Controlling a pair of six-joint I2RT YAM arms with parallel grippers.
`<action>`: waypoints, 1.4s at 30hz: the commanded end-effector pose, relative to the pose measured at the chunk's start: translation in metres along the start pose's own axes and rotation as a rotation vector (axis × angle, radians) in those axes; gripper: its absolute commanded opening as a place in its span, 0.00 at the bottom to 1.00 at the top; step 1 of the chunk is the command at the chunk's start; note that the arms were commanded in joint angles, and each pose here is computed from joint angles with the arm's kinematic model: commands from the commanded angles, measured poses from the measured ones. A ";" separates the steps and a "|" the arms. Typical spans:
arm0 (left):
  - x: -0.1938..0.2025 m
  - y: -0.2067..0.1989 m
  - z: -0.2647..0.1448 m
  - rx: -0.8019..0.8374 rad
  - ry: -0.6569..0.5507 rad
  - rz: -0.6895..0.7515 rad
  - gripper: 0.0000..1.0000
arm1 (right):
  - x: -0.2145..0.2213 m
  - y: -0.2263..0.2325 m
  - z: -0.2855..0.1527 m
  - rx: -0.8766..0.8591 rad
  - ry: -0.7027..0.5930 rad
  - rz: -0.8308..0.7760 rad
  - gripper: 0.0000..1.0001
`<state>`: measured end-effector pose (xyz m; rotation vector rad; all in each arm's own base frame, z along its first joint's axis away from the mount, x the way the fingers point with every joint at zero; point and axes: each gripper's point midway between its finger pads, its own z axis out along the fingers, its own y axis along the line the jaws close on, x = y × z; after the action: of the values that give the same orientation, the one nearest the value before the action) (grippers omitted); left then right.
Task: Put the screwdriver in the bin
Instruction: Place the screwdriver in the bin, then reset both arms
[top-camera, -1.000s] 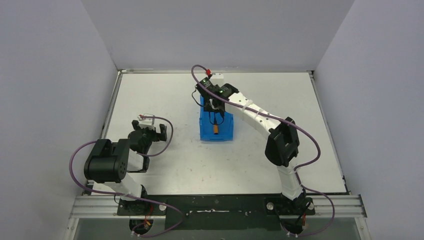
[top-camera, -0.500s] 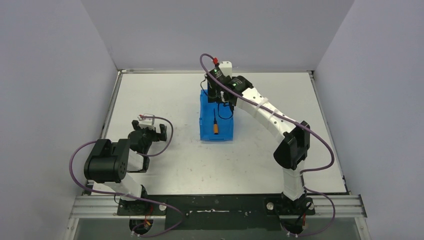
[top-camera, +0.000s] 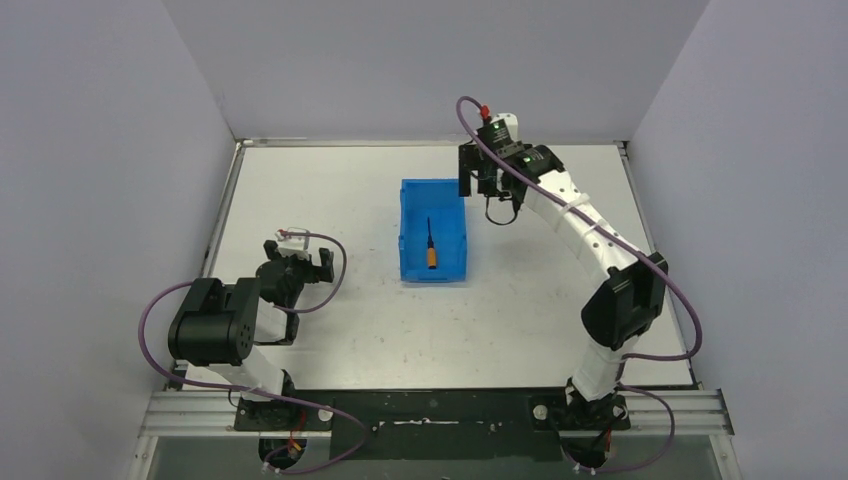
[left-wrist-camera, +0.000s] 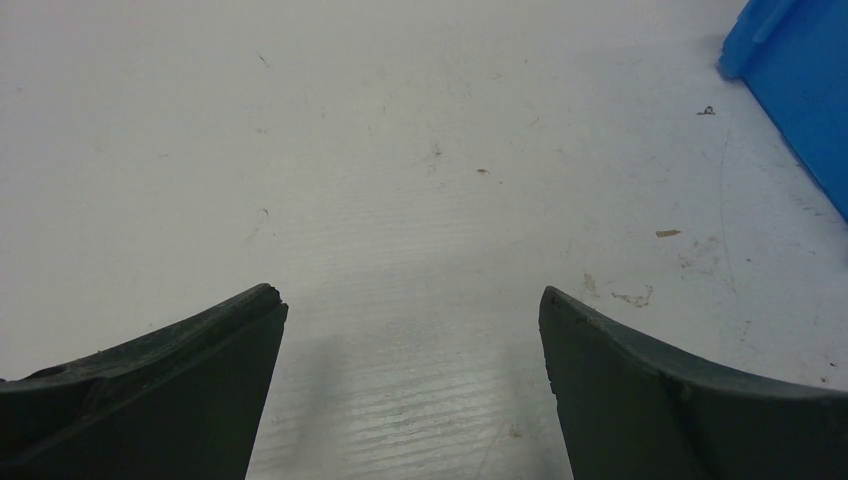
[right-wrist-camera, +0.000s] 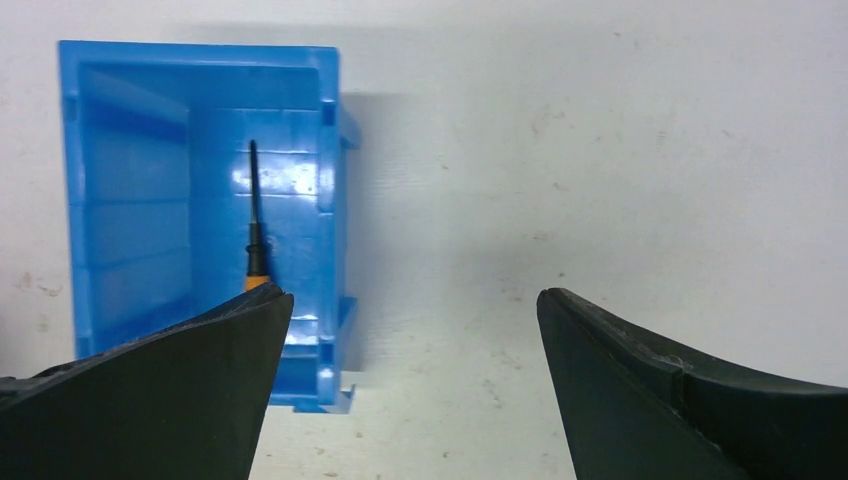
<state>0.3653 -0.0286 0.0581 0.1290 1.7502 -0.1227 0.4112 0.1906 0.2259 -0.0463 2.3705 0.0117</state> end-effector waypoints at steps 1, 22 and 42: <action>-0.022 0.001 0.006 0.011 -0.077 0.016 0.97 | -0.019 -0.040 -0.016 -0.030 -0.058 -0.002 1.00; -0.023 -0.001 0.007 0.018 -0.081 0.012 0.97 | 0.005 -0.192 -0.017 0.046 -0.084 0.072 1.00; -0.023 -0.001 0.007 0.018 -0.083 0.011 0.97 | 0.007 -0.188 -0.030 0.019 -0.152 0.044 1.00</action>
<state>0.3651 -0.0305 0.0582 0.1358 1.7492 -0.1329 0.3891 0.0009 0.2278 0.0391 2.2966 0.0113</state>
